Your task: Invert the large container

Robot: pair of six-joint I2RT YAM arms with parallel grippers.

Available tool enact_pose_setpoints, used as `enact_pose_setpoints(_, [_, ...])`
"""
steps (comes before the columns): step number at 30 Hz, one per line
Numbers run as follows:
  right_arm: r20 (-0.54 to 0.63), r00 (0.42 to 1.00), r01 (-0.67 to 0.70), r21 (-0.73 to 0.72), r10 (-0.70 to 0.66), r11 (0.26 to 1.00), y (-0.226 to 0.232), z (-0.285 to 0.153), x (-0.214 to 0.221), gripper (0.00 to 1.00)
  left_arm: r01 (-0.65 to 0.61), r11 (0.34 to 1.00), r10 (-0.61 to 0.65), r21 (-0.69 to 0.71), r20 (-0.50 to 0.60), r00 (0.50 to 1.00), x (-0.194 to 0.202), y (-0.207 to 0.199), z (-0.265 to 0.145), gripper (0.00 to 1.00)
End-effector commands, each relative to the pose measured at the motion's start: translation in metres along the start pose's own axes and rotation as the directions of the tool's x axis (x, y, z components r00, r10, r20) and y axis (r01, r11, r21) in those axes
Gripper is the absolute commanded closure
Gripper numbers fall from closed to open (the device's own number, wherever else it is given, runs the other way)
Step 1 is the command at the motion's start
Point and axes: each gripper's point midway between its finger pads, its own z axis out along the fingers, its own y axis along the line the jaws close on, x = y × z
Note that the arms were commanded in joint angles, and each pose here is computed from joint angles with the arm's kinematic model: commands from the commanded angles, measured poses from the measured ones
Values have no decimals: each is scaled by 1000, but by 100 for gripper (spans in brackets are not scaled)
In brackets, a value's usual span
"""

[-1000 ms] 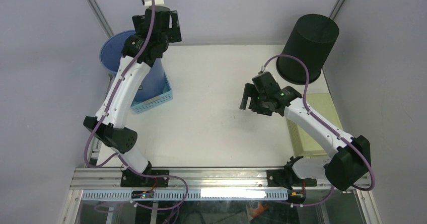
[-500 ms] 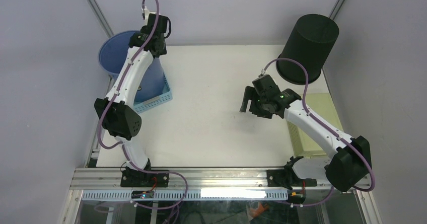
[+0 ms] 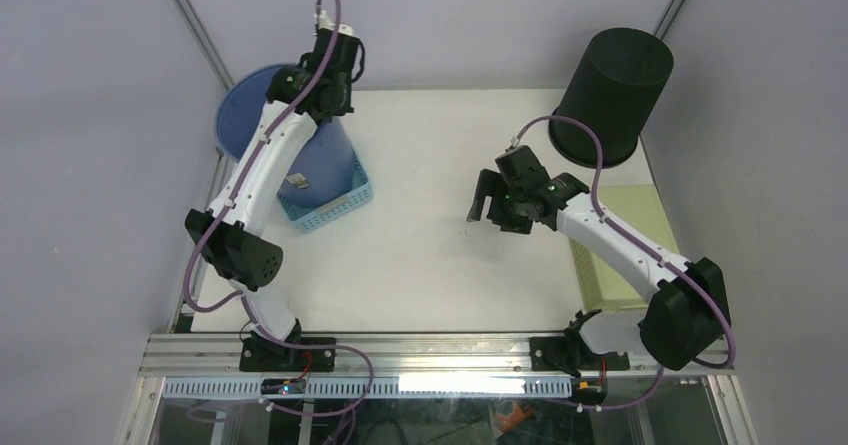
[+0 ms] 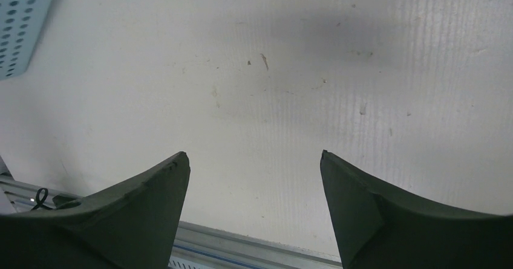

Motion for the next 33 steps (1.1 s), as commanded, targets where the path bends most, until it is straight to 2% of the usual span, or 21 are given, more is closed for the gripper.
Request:
enact_pose_setpoints(1, [39,999,-18,-153,25,988,44,-7,-19,17,-29,998,13,56,267,964,-65,-14,-85,100])
enact_pose_setpoints(7, [-12,1000,-22,-207,20,978,65,4,-6,17,17,995,-53,101,361,931,-92,-8,-124,100])
enact_pose_setpoints(11, [-36,999,-16,-212,9,977,72,10,1,17,63,987,-122,147,439,890,-112,4,-158,100])
enact_pose_setpoints(14, [-10,1000,-14,-188,13,982,68,8,-4,17,76,960,-205,271,491,847,-127,4,-191,100])
enact_pose_setpoints(17, [72,997,-7,-135,17,991,57,-7,-21,17,36,884,-289,466,485,826,-133,-20,-220,100])
enact_pose_setpoints(20, [176,984,-12,-94,29,995,42,-36,-47,16,-8,766,-335,643,409,848,-128,-59,-235,100])
enact_pose_setpoints(23, [306,950,-50,-21,54,999,11,-81,-79,16,-26,599,-342,800,285,896,-112,-107,-241,100])
enact_pose_setpoints(25, [421,905,-84,41,59,996,-14,-124,-101,16,-18,472,-334,881,198,921,-99,-137,-247,100])
enact_pose_setpoints(27, [550,833,-128,84,61,988,-37,-174,-116,16,-13,337,-311,941,125,942,-86,-165,-254,100])
enact_pose_setpoints(30, [687,724,-208,125,67,970,-64,-237,-124,17,20,89,-228,996,1,974,-57,-207,-273,100])
enact_pose_setpoints(31, [709,702,-226,136,65,965,-71,-249,-124,17,41,28,-208,999,-34,978,-47,-220,-272,100])
enact_pose_setpoints(33, [732,679,-244,150,59,958,-81,-266,-120,17,84,-36,-167,996,-89,982,-30,-240,-272,100])
